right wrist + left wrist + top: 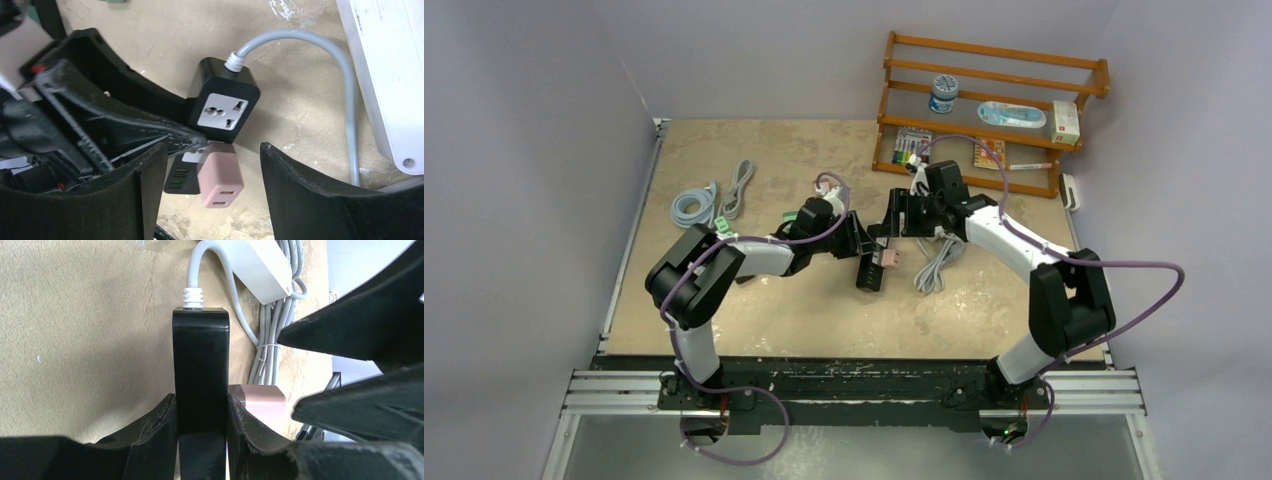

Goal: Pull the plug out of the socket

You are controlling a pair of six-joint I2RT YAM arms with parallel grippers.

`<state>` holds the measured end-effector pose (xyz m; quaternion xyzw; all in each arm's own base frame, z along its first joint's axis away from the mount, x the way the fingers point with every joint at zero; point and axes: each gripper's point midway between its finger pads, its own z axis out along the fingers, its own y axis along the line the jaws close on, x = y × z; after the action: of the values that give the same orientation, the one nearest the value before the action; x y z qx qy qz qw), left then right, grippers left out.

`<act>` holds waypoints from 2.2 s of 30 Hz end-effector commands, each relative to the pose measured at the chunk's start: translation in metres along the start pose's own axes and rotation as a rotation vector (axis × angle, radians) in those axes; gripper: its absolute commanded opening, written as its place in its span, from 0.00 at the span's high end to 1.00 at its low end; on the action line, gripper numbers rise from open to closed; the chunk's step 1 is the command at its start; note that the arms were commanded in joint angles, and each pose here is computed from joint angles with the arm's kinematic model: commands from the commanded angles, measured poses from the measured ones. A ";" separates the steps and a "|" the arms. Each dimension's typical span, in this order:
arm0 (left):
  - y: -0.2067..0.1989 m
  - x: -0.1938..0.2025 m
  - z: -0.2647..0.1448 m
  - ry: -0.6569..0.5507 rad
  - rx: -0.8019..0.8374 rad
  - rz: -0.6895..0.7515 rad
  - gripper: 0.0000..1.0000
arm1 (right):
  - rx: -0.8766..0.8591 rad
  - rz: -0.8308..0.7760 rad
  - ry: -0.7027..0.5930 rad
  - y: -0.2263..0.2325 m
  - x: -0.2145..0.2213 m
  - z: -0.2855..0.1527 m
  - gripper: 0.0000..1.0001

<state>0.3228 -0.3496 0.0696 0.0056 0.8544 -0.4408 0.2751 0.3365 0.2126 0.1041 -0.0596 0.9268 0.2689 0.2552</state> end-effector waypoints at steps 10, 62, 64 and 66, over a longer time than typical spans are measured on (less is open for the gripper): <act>-0.027 -0.025 0.004 -0.068 0.070 0.045 1.00 | -0.057 0.041 0.027 0.003 0.033 -0.007 0.35; -0.007 -0.032 0.013 -0.087 -0.018 0.056 1.00 | 0.151 -0.112 -0.187 -0.027 -0.011 -0.040 1.00; -0.008 -0.033 0.015 -0.088 -0.017 0.057 1.00 | 0.075 -0.115 -0.257 -0.013 -0.018 -0.057 1.00; -0.011 -0.034 0.018 -0.083 -0.006 0.059 1.00 | 0.000 -0.122 -0.352 0.004 -0.031 -0.076 1.00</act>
<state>0.3373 -0.3533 0.0667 0.0021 0.8595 -0.4211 0.2897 0.3240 0.1893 0.1325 -0.0812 0.8947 0.2645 0.3508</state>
